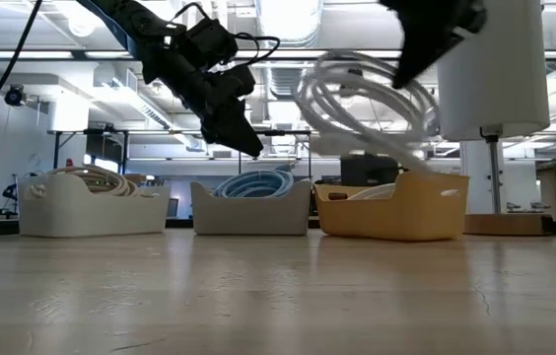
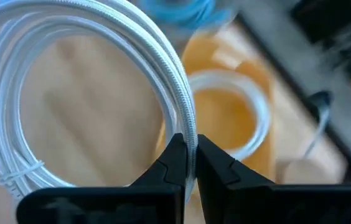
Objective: Sort HDMI cables
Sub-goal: Put the white HDMI cable into the yellow bin
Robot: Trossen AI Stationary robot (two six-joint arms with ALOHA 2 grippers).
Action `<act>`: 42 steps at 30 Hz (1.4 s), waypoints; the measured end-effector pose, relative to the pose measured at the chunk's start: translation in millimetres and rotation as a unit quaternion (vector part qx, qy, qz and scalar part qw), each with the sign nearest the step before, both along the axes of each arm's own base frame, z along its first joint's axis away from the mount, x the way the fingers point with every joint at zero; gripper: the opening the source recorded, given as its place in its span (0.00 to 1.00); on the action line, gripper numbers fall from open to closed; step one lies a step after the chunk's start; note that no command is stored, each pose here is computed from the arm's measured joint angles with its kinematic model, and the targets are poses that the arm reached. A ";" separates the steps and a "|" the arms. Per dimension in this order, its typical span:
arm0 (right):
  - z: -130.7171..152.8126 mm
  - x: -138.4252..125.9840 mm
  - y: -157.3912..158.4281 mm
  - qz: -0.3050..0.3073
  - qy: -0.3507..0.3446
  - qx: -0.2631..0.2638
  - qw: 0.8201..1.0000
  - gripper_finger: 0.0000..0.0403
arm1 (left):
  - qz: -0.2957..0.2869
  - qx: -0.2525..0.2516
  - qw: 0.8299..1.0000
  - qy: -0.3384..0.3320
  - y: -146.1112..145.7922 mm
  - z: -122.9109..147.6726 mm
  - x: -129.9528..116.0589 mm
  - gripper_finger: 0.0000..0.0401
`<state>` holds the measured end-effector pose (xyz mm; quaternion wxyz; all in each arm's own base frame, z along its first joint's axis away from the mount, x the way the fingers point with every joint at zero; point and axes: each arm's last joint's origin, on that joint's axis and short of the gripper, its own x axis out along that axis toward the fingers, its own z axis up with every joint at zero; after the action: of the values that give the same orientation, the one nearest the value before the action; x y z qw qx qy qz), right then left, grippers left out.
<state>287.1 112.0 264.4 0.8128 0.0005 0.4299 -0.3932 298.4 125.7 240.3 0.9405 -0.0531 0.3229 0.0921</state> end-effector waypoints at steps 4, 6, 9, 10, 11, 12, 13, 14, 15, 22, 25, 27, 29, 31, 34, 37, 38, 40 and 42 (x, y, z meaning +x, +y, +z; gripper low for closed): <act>12.9 6.0 -27.1 -0.033 -0.027 -0.048 0.998 0.03 | 0.000 0.000 1.000 0.000 0.0 0.0 0.0 0.43; 14.5 7.9 -41.5 -0.057 -0.031 -0.059 0.996 0.03 | 0.000 0.000 1.000 0.000 0.0 0.0 0.0 0.43; 10.3 8.6 -62.6 -0.094 -0.019 -0.062 0.993 0.03 | 0.000 0.000 1.000 0.000 0.0 0.0 0.0 0.43; 8.0 8.9 -69.1 -0.109 -0.019 -0.062 0.992 0.03 | 0.000 0.000 1.000 0.000 0.0 0.0 0.0 0.43; 5.5 8.9 -75.8 -0.124 -0.019 -0.062 0.990 0.03 | 0.000 0.000 1.000 0.000 0.0 0.0 0.0 0.43; 3.0 8.7 -82.0 -0.138 -0.017 -0.061 0.988 0.03 | 0.000 0.000 1.000 0.000 0.0 0.0 0.0 0.43; 0.8 8.8 -87.5 -0.150 -0.015 -0.061 0.987 0.03 | 0.000 0.000 1.000 0.000 0.0 0.0 0.0 0.43; -1.1 8.7 -92.3 -0.160 -0.015 -0.061 0.985 0.03 | 0.000 0.000 1.000 0.000 0.0 -0.2 -0.1 0.43; -3.0 8.3 -96.2 -0.170 -0.016 -0.061 0.983 0.03 | 0.000 0.000 1.000 0.001 -0.1 -0.7 -0.2 0.43; -15.6 3.1 -111.6 -0.218 -0.018 -0.059 0.974 0.03 | -0.002 0.000 1.000 0.006 -1.8 -12.8 -3.9 0.43; -20.7 0.7 -111.5 -0.220 -0.009 -0.057 0.974 0.03 | -0.003 0.002 1.000 0.003 -2.8 -20.0 -6.0 0.43; -24.4 -1.2 -111.3 -0.222 -0.004 -0.055 0.974 0.03 | -0.003 0.003 1.000 0.001 -3.0 -22.3 -6.6 0.43; -28.3 -3.3 -111.6 -0.232 -0.006 -0.052 0.971 0.03 | -0.003 0.003 1.000 0.002 -3.2 -23.5 -7.0 0.43; -33.1 -5.7 -111.3 -0.240 0.002 -0.034 0.970 0.03 | -0.002 0.002 1.000 0.000 -3.1 -23.1 -6.8 0.43; -40.0 -9.6 -109.9 -0.248 0.019 -0.011 0.969 0.03 | 0.001 0.002 1.000 -0.010 -2.8 -19.9 -5.0 0.43; -45.7 -13.0 -109.9 -0.253 0.026 -0.009 0.967 0.03 | 0.002 0.001 1.000 -0.029 -4.3 -16.7 -1.9 0.43; -48.1 -14.2 -110.3 -0.255 0.028 -0.010 0.967 0.03 | -0.002 0.002 0.999 -0.038 -5.5 -15.4 -0.4 0.43; -52.4 -16.7 -110.6 -0.256 0.035 -0.012 0.966 0.03 | -0.018 0.003 0.999 -0.051 -9.3 -13.2 2.5 0.43; -55.4 -18.9 -110.5 -0.255 0.041 -0.014 0.966 0.05 | -0.035 0.001 0.997 -0.061 -13.7 -11.9 4.9 0.43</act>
<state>268.3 1.6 208.9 0.6671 0.0823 0.4430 -0.5933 303.2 112.0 228.4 0.9612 -0.0464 0.2660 0.0557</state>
